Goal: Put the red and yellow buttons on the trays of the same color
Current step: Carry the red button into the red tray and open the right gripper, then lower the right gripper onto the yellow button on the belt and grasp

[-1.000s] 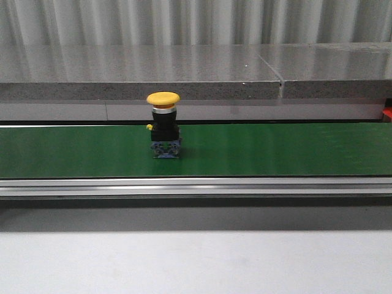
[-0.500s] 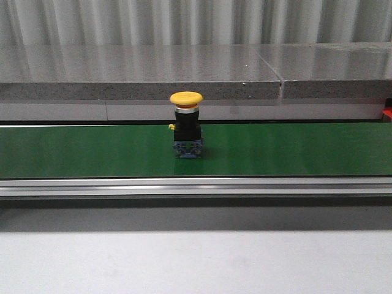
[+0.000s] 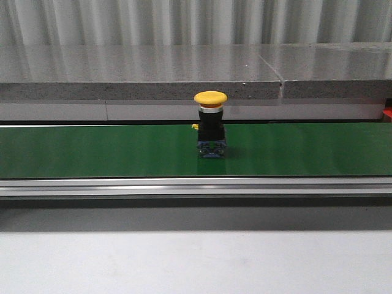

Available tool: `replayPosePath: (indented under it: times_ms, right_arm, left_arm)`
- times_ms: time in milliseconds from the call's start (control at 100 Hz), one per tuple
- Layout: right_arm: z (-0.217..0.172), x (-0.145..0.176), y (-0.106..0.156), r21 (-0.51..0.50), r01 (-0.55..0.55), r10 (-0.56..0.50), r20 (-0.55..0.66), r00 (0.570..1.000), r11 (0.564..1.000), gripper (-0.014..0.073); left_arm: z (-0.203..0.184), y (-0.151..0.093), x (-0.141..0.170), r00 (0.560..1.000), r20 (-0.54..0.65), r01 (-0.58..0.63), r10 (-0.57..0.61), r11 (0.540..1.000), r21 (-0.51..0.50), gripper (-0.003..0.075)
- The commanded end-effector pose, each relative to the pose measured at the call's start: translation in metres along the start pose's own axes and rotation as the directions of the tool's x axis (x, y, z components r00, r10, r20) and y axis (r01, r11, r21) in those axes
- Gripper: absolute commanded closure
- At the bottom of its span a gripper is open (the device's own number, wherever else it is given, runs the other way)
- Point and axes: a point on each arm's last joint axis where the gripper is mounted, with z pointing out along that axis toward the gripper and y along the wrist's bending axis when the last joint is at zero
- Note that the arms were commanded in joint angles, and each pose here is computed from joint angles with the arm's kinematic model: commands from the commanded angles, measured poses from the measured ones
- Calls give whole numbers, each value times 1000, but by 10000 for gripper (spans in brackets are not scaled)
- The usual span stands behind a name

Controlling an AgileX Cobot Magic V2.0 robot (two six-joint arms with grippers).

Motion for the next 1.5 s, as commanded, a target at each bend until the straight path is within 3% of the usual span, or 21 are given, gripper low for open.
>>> replayPosePath:
  times_ms: [0,500,780,850,970,1040,1220,1490]
  right_arm:
    - [-25,-15,-2,1,8,-8,121,993,1000,446]
    - [1,-6,-2,7,7,-7,13,1000,1000,446]
    - [1,-7,-2,6,7,-7,27,1000,1000,441]
    - [1,-7,-2,6,7,-7,27,1000,1000,383]
    - [1,-7,-2,6,7,-7,27,1000,1000,133]
    - [1,-8,-2,6,7,-7,29,1000,1000,46]
    - [-16,-12,-2,3,7,-7,84,996,1000,36]
    - [-71,-16,-3,2,9,-9,197,980,1000,36]
  left_arm:
    - [-5,-1,-13,996,90,14,-15,1000,11,741]
    - [-5,-1,-13,996,90,14,-15,1000,11,741]
    - [-5,-1,-13,996,90,14,-15,1000,11,741]
    - [-5,-1,-13,996,90,14,-15,1000,11,741]
    - [-5,-1,-13,996,90,14,-15,1000,11,741]
    - [-5,-1,-13,996,90,14,-15,1000,11,741]
    - [-5,-1,-13,996,90,14,-15,1000,11,741]
    - [-5,-1,-13,996,92,14,-15,1000,11,741]
